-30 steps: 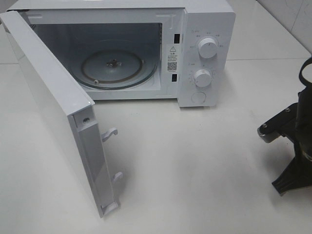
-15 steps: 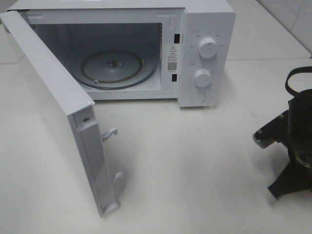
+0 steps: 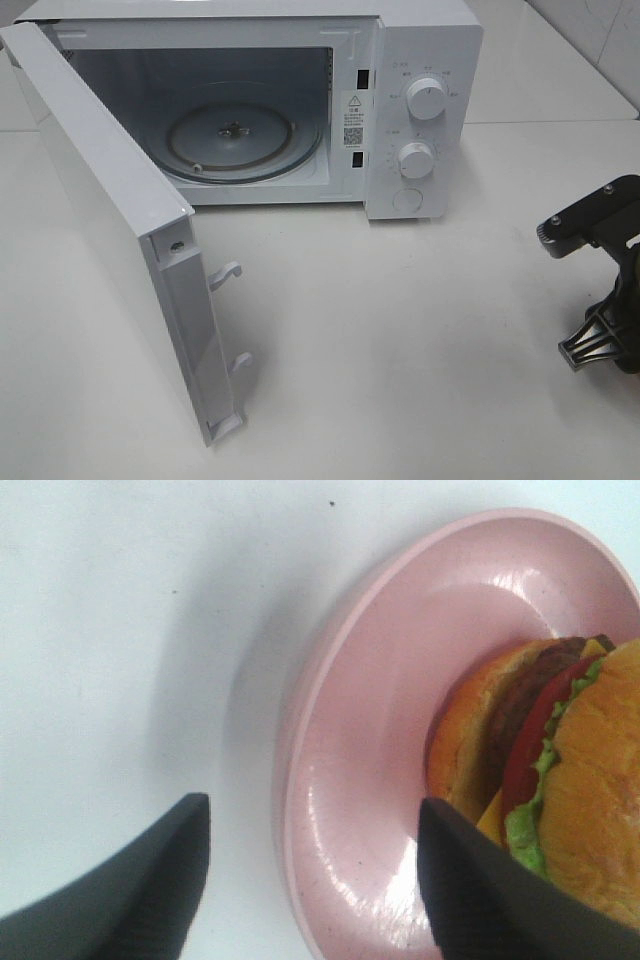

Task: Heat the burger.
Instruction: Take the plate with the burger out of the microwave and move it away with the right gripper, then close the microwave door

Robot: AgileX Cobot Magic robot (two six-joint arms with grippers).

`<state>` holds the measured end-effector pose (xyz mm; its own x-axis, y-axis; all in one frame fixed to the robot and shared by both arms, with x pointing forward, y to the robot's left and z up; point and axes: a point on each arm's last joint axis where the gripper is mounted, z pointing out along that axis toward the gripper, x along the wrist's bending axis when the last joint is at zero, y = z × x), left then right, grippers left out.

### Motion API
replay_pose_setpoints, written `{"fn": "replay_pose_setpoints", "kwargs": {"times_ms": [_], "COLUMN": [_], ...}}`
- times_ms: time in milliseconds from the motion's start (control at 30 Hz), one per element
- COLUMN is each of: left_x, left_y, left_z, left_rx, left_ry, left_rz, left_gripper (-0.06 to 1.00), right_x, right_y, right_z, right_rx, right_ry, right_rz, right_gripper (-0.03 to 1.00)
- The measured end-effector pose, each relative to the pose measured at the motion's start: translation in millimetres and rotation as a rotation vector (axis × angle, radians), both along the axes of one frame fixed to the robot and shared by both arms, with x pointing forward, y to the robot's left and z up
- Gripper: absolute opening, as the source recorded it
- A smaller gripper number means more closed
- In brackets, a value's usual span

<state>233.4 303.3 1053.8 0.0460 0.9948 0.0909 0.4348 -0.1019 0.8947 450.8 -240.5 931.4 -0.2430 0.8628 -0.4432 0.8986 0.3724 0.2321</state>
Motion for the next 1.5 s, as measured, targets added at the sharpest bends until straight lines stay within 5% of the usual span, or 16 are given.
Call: {"fn": "replay_pose_setpoints", "kwargs": {"times_ms": [267, 833, 1500], "left_x": [0.0, 0.0, 0.0], "left_y": [0.0, 0.0, 0.0], "left_z": [0.0, 0.0, 0.0], "left_rx": [0.000, 0.000, 0.000], "left_ry": [0.000, 0.000, 0.000], "left_rz": [0.000, 0.000, 0.000], "left_gripper": [0.99, 0.99, 0.99], "right_x": [-14.9, -87.8, -155.3], "right_y": [1.0, -12.6, -48.5], "right_z": [37.8, 121.2, 136.1], "right_rx": [0.133, 0.446, 0.464], "right_ry": [-0.091, -0.315, -0.365], "right_rz": [0.057, 0.212, 0.176], "right_gripper": [0.73, 0.76, 0.77]}}
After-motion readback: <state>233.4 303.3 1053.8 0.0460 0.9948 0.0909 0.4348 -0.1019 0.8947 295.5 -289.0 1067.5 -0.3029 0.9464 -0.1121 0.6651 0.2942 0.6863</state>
